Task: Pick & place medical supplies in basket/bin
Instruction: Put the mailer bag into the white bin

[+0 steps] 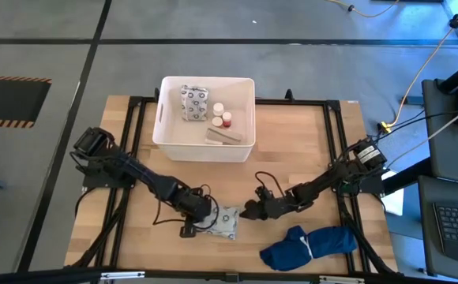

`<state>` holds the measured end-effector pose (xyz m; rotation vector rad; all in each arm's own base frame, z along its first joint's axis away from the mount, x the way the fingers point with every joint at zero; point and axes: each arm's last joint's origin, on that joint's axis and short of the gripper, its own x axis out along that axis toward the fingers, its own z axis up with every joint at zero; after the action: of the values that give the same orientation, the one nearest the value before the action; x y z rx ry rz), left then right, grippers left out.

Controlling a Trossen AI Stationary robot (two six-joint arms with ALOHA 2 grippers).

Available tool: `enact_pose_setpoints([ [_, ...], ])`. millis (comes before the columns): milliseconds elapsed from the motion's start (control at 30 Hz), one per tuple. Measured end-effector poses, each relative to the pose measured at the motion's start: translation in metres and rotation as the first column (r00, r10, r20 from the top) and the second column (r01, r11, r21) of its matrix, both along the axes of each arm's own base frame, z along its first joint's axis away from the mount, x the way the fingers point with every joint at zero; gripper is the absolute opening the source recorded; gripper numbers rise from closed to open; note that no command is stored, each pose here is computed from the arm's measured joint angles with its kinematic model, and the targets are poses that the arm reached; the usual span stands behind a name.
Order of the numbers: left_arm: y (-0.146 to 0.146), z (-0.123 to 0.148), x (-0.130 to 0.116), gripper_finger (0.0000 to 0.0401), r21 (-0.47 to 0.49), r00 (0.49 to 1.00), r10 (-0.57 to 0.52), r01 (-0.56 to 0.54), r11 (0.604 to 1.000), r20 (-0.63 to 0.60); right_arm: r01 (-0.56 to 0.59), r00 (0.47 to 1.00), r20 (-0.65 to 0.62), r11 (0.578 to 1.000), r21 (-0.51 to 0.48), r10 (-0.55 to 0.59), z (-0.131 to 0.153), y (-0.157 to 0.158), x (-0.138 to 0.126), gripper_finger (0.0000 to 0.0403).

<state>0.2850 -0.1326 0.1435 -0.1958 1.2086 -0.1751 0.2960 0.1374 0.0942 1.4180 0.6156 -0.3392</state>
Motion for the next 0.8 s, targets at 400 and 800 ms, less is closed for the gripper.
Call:
enact_pose_setpoints([
  [400, 0.024, 0.0, 0.013, 0.0003, 0.042, 0.995, -0.07, 0.067, 0.997, 0.067, 0.022, 1.0, -0.006, 1.0, 0.002, -0.022, 0.0, -0.004, 0.003, 0.028],
  [800, 0.031, -0.001, 0.02, 0.0002, 0.13, 0.984, -0.108, 0.09, 0.988, 0.144, 0.062, 0.998, -0.007, 0.998, 0.012, -0.061, -0.001, -0.017, 0.008, 0.0339],
])
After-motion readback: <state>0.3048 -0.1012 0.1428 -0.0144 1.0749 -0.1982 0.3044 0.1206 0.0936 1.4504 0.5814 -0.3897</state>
